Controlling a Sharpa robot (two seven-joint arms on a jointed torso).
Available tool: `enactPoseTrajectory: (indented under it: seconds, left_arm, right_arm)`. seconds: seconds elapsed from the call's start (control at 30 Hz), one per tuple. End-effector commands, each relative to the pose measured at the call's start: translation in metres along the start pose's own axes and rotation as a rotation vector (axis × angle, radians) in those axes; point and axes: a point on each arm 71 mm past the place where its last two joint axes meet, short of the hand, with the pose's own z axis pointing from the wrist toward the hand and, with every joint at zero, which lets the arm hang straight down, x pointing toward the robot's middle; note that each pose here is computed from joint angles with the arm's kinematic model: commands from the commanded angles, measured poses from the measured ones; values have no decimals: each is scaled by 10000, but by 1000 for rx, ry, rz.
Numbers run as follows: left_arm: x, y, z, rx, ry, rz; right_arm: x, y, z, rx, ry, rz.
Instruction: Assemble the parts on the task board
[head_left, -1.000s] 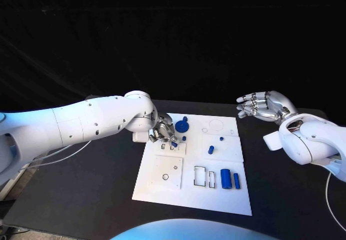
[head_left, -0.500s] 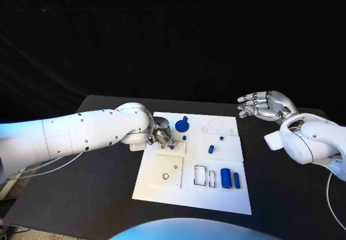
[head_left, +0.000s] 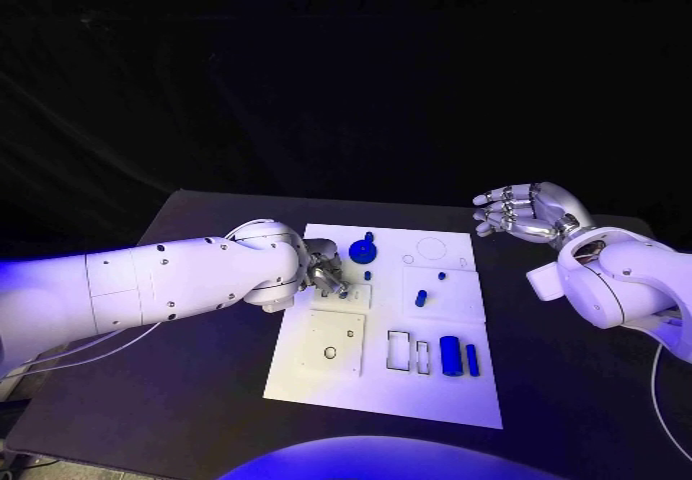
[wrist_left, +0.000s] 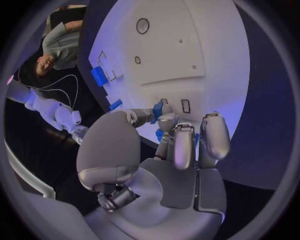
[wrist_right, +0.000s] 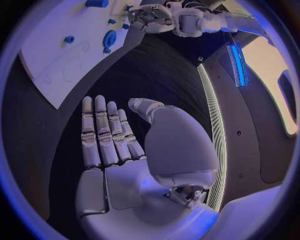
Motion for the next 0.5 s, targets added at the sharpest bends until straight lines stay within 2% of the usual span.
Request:
enactPoseTrajectory:
  seconds: [0.03, 0.5]
  left_arm:
    - [-17, -26, -2, 17, -47, 20]
    - [6, -24, 4, 13, -36, 68]
  right_arm:
    - [17, 6, -3, -10, 17, -4]
    - [26, -12, -8, -6, 20, -2]
